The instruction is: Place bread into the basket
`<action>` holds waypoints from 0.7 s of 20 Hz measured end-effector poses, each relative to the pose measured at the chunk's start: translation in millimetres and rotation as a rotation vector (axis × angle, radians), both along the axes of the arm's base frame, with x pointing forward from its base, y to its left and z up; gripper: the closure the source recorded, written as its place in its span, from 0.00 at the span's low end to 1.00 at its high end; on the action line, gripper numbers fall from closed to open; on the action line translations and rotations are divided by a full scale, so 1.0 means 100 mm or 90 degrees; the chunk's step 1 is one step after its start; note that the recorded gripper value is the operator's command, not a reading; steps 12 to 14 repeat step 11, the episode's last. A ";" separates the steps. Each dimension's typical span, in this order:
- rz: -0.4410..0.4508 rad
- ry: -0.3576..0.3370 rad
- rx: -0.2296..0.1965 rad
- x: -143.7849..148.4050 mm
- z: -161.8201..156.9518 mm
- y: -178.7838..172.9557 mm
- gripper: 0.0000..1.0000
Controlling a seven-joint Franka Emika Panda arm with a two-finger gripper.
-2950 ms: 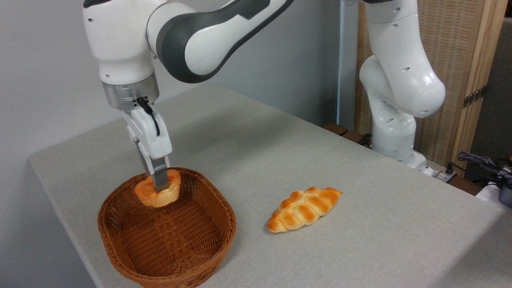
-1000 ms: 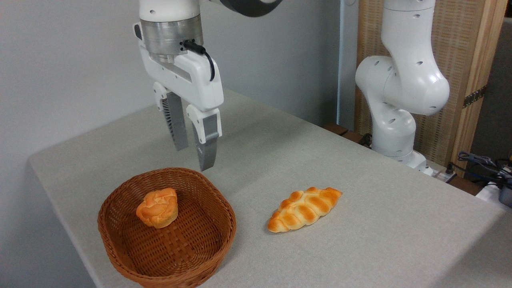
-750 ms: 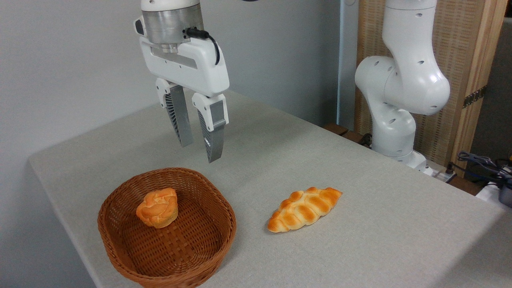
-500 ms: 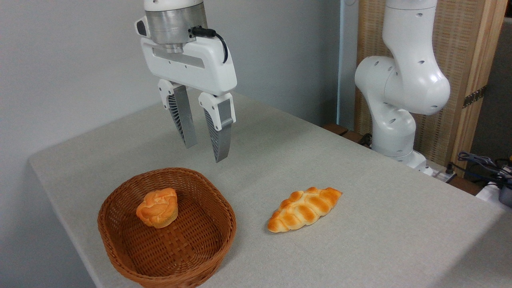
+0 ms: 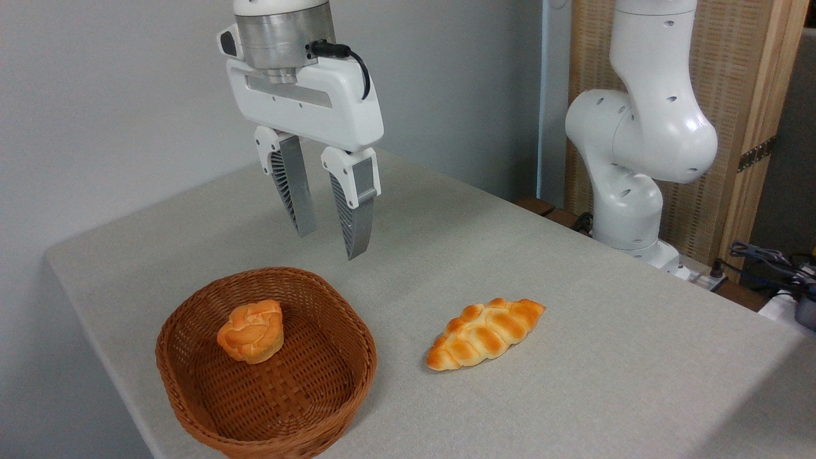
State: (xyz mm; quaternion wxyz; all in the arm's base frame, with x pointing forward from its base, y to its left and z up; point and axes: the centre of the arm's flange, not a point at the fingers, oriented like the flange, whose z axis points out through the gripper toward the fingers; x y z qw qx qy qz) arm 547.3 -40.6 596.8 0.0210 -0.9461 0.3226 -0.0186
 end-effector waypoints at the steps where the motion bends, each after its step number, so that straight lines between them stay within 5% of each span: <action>1: 0.000 0.002 0.000 0.00 0.00 0.00 0.00; 14: -0.025 0.026 -0.022 -0.05 0.06 0.10 0.00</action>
